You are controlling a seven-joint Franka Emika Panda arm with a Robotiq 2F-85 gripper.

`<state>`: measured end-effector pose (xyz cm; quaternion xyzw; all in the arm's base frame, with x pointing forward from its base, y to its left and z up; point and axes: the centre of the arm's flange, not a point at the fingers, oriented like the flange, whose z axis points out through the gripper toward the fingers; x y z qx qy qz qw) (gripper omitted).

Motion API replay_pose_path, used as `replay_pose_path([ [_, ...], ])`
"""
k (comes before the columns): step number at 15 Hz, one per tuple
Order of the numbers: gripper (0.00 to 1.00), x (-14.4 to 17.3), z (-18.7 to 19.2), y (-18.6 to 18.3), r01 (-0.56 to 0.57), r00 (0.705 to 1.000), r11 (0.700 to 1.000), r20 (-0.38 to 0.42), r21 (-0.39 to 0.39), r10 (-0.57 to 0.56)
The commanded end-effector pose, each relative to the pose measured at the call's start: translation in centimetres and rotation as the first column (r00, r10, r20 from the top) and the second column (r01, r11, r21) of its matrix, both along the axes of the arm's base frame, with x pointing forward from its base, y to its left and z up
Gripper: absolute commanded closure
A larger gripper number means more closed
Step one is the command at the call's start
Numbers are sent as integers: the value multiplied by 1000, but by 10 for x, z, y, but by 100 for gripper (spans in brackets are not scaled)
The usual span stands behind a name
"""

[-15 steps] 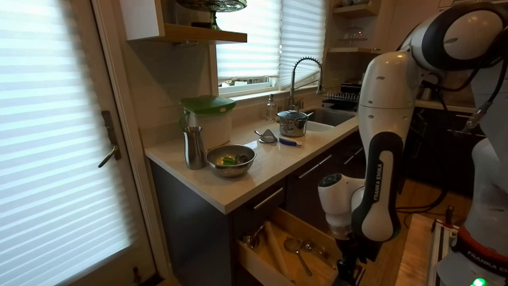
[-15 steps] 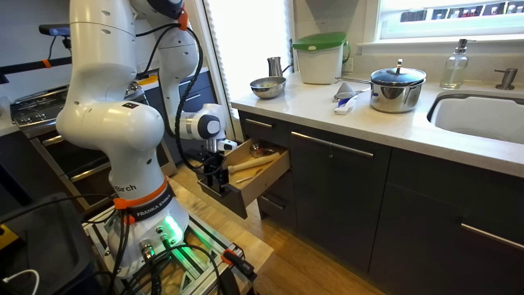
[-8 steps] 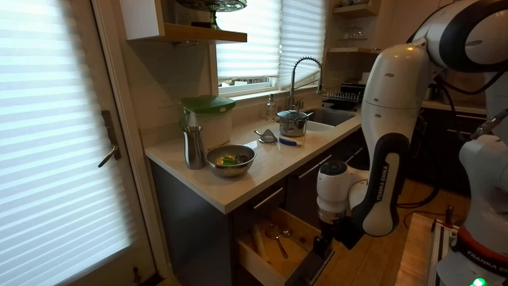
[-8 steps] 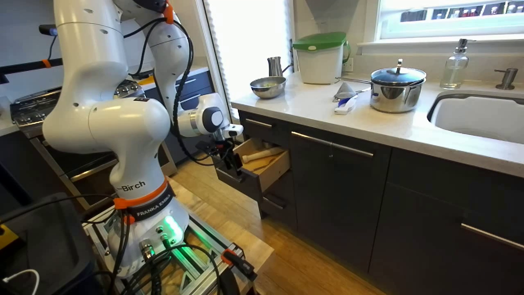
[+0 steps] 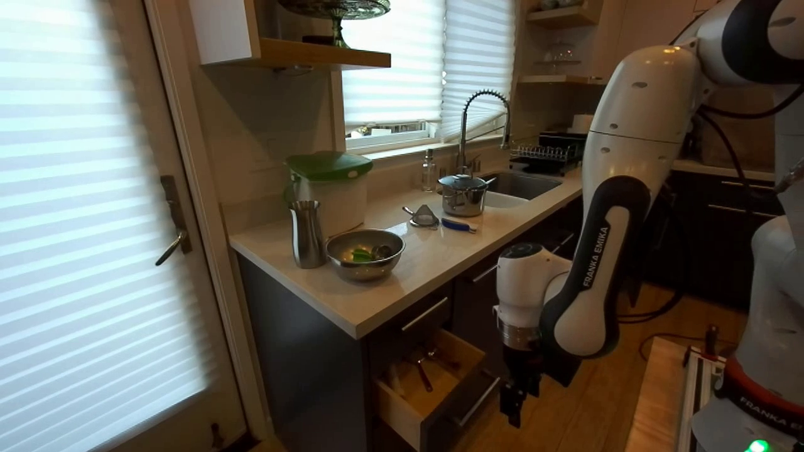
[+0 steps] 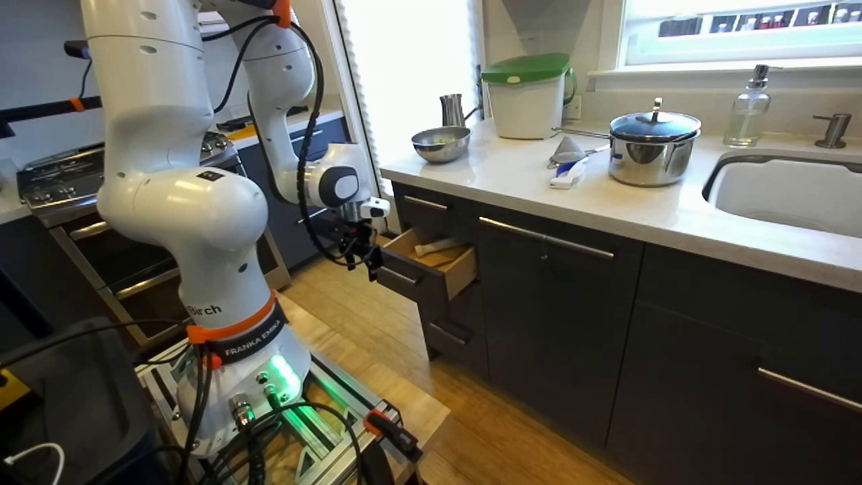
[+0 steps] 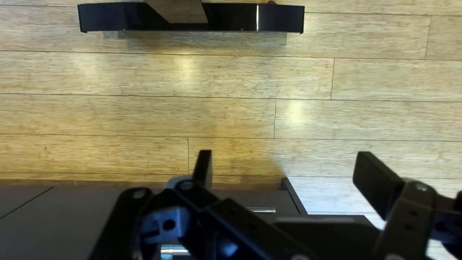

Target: Close the drawer fully

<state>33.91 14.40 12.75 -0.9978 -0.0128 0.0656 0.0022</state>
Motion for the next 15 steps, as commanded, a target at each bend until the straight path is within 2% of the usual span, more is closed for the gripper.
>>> replay_pose_path([
  [1,0,0,0,-1,-3,1000,1000,-1,1,3],
  [2,0,3,-6,2,-45,999,997,26,60,44],
  [3,0,9,-15,6,-54,995,997,83,51,50],
  [6,0,27,-27,15,-105,979,985,190,136,78],
  [8,0,36,-34,17,-125,965,982,246,139,88],
  [10,0,47,-38,6,-95,953,989,297,110,58],
  [11,0,46,-29,4,-69,964,988,266,136,30],
  [15,0,47,-29,7,-72,957,991,288,116,35],
])
